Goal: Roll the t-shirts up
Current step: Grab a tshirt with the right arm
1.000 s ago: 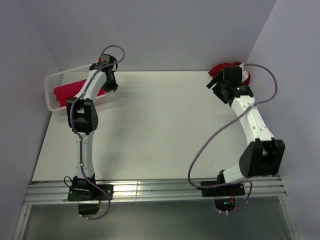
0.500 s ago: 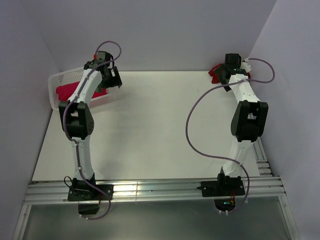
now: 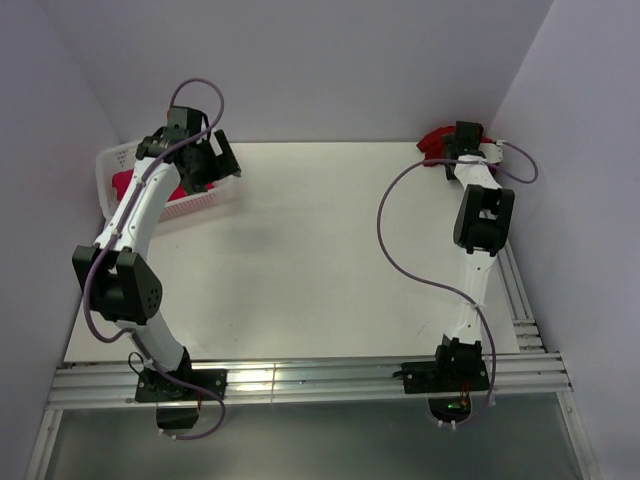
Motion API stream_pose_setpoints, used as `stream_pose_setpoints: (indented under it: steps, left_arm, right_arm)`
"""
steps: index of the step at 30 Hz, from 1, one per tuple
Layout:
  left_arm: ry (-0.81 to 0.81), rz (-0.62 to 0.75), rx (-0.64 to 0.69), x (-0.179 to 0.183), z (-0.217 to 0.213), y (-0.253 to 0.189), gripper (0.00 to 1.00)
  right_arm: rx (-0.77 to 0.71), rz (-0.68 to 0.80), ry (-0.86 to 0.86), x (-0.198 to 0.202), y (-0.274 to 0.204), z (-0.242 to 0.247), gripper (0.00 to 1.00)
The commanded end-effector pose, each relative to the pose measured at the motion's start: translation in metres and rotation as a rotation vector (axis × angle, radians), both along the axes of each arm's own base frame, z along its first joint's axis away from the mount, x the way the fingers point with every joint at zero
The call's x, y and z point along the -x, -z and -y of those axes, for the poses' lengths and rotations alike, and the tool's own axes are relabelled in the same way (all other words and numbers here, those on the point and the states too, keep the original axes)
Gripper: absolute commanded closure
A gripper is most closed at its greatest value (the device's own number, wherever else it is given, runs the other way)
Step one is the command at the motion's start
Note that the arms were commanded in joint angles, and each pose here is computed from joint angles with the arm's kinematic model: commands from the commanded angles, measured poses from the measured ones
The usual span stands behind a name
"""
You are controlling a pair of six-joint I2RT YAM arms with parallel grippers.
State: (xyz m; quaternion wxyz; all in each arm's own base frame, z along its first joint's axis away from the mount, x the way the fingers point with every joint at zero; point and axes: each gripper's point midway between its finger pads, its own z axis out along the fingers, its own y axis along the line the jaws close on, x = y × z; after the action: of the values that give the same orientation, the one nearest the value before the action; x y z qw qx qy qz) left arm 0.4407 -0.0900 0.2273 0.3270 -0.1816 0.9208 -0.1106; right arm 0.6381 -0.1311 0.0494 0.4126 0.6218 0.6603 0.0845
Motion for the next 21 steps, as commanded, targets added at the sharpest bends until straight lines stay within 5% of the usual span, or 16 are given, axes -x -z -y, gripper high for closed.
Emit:
stream_pose_setpoints:
  steps: [1, 3, 5, 9, 15, 16, 17, 19, 21]
  left_arm:
    - [0.028, 0.066, 0.090, 0.011, 0.018, -0.017, 0.01]
    - [0.015, 0.074, 0.082, 0.017, 0.014, -0.019, 0.00]
    - [0.018, 0.080, 0.081, 0.021, 0.014, -0.023, 0.00]
    - [0.003, 0.073, 0.080, 0.025, 0.012, -0.024, 0.00]
    - [0.054, 0.005, 0.232, 0.030, 0.042, -0.019, 0.01]
    - [0.082, 0.008, 0.258, 0.031, 0.051, -0.019, 0.01]
    - [0.086, 0.012, 0.254, 0.031, 0.054, -0.019, 0.00]
    - [0.110, 0.024, 0.243, 0.032, 0.063, -0.023, 0.01]
    - [0.116, 0.026, 0.239, 0.033, 0.065, -0.025, 0.00]
  right_arm:
    - [-0.051, 0.172, 0.120, -0.037, -0.013, 0.021, 0.06]
    - [-0.054, 0.213, 0.137, -0.050, -0.007, 0.026, 0.19]
    - [-0.080, 0.292, 0.139, -0.067, -0.020, 0.030, 0.53]
    - [-0.153, 0.370, 0.090, -0.082, -0.022, 0.019, 0.99]
    - [-0.140, 0.477, -0.340, -0.069, -0.136, -0.076, 1.00]
    - [-0.162, 0.431, -0.391, -0.053, -0.123, -0.094, 1.00]
    - [-0.141, 0.502, -0.472, -0.035, -0.182, -0.123, 1.00]
    - [-0.117, 0.466, -0.575, -0.002, -0.193, -0.159, 1.00]
    - [-0.087, 0.548, -0.759, 0.040, -0.260, -0.213, 1.00]
